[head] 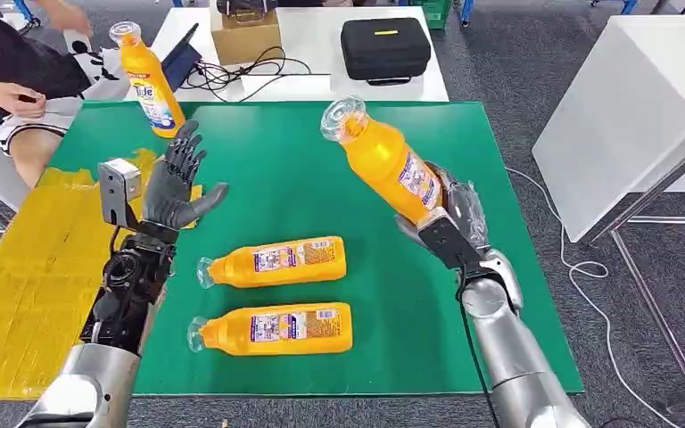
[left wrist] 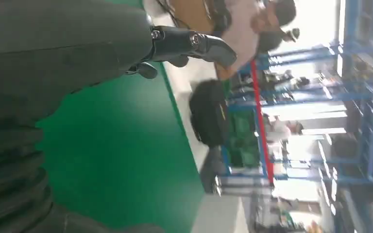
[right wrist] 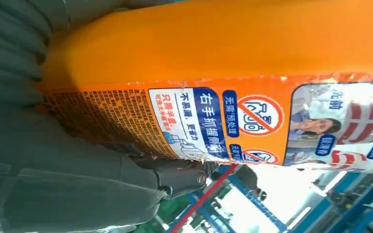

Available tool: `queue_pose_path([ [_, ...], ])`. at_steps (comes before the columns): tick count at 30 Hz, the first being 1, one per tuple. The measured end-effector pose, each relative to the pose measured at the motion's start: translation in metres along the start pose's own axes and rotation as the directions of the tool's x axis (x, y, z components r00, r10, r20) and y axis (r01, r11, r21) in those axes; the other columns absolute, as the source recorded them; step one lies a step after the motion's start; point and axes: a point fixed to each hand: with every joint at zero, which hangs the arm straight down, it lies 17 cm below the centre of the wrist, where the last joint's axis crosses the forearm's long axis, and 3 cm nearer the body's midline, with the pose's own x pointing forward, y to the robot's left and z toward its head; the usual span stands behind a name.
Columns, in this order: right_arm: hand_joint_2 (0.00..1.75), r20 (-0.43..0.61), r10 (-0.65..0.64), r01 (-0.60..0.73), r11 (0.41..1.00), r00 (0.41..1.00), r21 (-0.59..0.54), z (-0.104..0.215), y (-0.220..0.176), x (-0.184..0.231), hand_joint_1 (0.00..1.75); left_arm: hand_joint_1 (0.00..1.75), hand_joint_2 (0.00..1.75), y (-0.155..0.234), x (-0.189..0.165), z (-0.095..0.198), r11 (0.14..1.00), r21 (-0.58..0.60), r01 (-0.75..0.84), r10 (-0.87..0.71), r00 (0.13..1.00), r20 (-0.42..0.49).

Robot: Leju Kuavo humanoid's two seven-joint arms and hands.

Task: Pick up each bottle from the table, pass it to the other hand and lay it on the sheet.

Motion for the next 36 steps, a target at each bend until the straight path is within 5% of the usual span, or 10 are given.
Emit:
queue_pose_path([
  [26,1.75,0.051,-0.028,0.025,0.998,0.998,0.052,-0.011,0.035,0.023,1.75,0.00,1.75,-0.112,0.087,0.018,0.962,-0.271,-0.039,0.100,0.972,0.214],
  [36,1.75,0.091,-0.025,0.021,0.998,0.995,0.053,-0.015,0.045,0.038,1.75,0.00,1.75,-0.134,0.087,0.022,0.955,-0.296,-0.015,0.083,0.973,0.216],
])
